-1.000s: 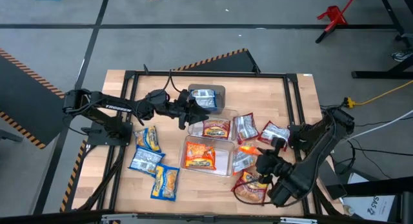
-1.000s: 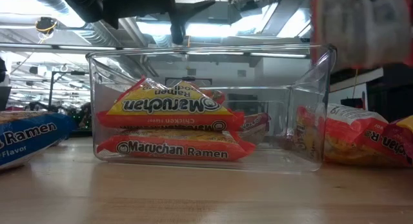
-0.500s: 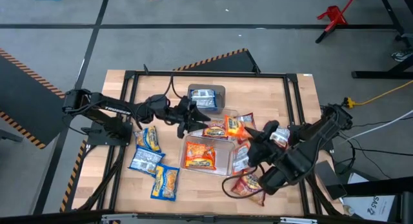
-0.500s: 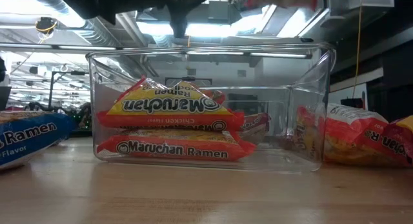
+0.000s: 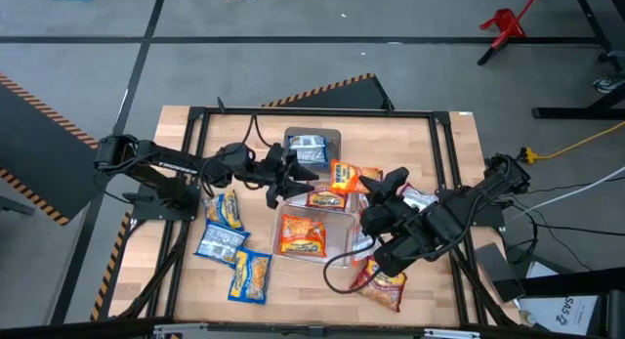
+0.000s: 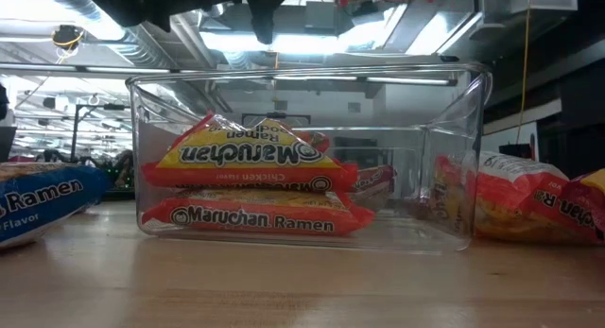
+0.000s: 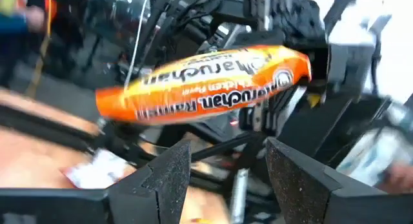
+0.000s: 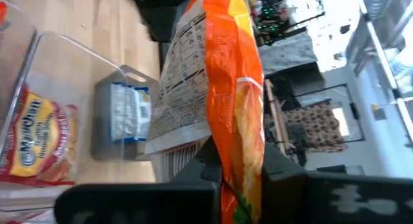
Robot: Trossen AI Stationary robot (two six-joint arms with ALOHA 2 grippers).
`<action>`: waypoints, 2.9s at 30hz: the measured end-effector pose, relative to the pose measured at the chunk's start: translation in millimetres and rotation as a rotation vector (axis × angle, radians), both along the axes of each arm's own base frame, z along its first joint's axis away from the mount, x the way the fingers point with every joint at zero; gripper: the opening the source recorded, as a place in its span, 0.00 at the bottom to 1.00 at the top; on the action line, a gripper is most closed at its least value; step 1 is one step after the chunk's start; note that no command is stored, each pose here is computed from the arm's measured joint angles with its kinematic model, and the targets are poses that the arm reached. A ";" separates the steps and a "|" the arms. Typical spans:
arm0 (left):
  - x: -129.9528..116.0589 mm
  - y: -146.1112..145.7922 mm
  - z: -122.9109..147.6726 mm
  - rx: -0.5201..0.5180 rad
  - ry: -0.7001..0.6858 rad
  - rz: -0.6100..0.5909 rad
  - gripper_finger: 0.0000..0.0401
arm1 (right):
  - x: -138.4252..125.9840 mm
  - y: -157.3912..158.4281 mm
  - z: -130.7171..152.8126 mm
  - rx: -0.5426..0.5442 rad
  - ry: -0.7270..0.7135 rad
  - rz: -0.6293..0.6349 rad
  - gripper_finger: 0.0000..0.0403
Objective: Sort Maruchan noodles
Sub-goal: Put the right orange noodle pack into the bottom transparent bin
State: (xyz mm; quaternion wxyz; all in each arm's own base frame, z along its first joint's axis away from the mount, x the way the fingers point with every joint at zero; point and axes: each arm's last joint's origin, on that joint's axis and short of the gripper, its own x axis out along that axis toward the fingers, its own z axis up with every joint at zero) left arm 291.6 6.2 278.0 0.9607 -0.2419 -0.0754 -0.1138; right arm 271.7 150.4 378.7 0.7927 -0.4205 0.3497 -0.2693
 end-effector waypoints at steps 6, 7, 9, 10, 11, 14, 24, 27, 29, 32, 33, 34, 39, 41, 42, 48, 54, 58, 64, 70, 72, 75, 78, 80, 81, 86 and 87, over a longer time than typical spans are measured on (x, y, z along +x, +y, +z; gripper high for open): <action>2.8 2.5 -4.1 -0.094 0.028 0.062 0.49 | -0.9 -0.6 1.1 -0.091 0.034 0.009 0.04; 3.1 2.7 -4.5 -0.138 0.036 0.058 0.49 | -0.9 -0.8 1.5 -0.118 0.047 0.012 0.04; 2.9 2.7 -3.4 -0.238 0.037 0.049 0.49 | -0.8 -0.9 1.7 -0.166 0.094 0.030 0.04; 3.6 3.0 -4.1 -0.291 0.042 0.054 0.49 | -0.5 -0.7 1.8 -0.184 0.117 0.041 0.04; 4.4 3.7 -5.5 -0.352 0.052 0.069 0.49 | 0.1 -0.3 1.9 -0.196 0.131 0.049 0.04; 4.5 7.0 -6.2 -0.507 0.049 0.133 0.49 | 4.1 -0.3 3.2 -0.201 0.124 0.053 0.04; 5.4 9.3 -8.0 -0.878 0.044 0.130 0.49 | 6.5 -1.8 4.8 -0.277 0.145 0.044 0.04; 5.4 9.1 -8.0 -0.891 0.045 0.125 0.49 | 6.6 -1.7 4.5 -0.278 0.147 0.045 0.04; 5.6 7.7 -8.5 -0.869 0.050 0.132 0.49 | 6.7 -1.6 4.4 -0.272 0.141 0.042 0.04; 6.0 7.6 -11.0 -0.791 0.071 0.164 0.49 | 6.7 -1.7 4.4 -0.259 0.124 0.036 0.04; 6.0 7.5 -11.1 -0.750 0.071 0.173 0.49 | 6.6 -1.6 4.4 -0.258 0.122 0.036 0.04; 6.0 7.5 -10.9 -0.712 0.068 0.181 0.49 | 6.4 -1.3 4.3 -0.258 0.123 0.037 0.04; 5.9 7.8 -10.8 -0.538 0.062 0.225 0.49 | 6.4 -1.2 3.7 -0.247 0.131 0.044 0.04; 6.1 7.4 -11.2 -0.426 0.066 0.239 0.49 | 6.5 -1.1 3.8 -0.245 0.127 0.043 0.04; 6.2 7.0 -11.7 -0.345 0.072 0.241 0.49 | 6.6 -1.0 3.9 -0.242 0.117 0.039 0.04; 6.7 -2.3 -13.1 0.089 0.069 0.251 0.49 | 7.0 -0.3 2.6 -0.123 0.049 0.028 0.04; 13.4 -12.7 -2.6 0.340 0.075 0.221 0.55 | 8.4 1.1 1.2 -0.010 0.018 0.034 0.04; 20.0 -15.9 10.1 0.476 0.123 0.291 0.63 | 9.2 1.9 0.5 0.048 0.002 0.037 0.04; 24.0 -29.3 23.1 0.782 0.144 0.334 0.70 | 9.9 2.5 0.7 0.078 -0.024 0.030 0.04; 23.5 -42.8 22.9 0.999 0.111 0.262 0.70 | 10.0 2.9 0.1 0.096 -0.009 0.040 0.04; 23.7 -41.0 22.4 1.018 0.113 0.259 0.70 | 10.0 2.9 0.1 0.096 -0.010 0.040 0.04; 24.4 -34.2 22.4 1.017 0.123 0.279 0.70 | 11.2 3.9 0.4 0.111 -0.012 0.049 0.04; 26.9 -27.9 21.2 1.013 0.123 0.293 0.70 | 15.0 4.3 0.9 0.154 -0.013 0.071 0.04; 28.6 -25.9 19.3 0.992 0.117 0.266 0.70 | 17.7 3.0 1.0 0.177 -0.006 0.081 0.04; 28.7 -26.3 19.3 0.977 0.104 0.238 0.70 | 19.0 2.8 1.4 0.184 -0.008 0.086 0.04; 33.0 -29.4 10.7 0.973 0.110 0.185 0.69 | 24.0 -2.5 2.1 0.187 -0.001 0.089 0.04; 33.4 -29.9 11.2 0.970 0.106 0.192 0.69 | 25.5 -3.5 2.5 0.194 -0.008 0.088 0.04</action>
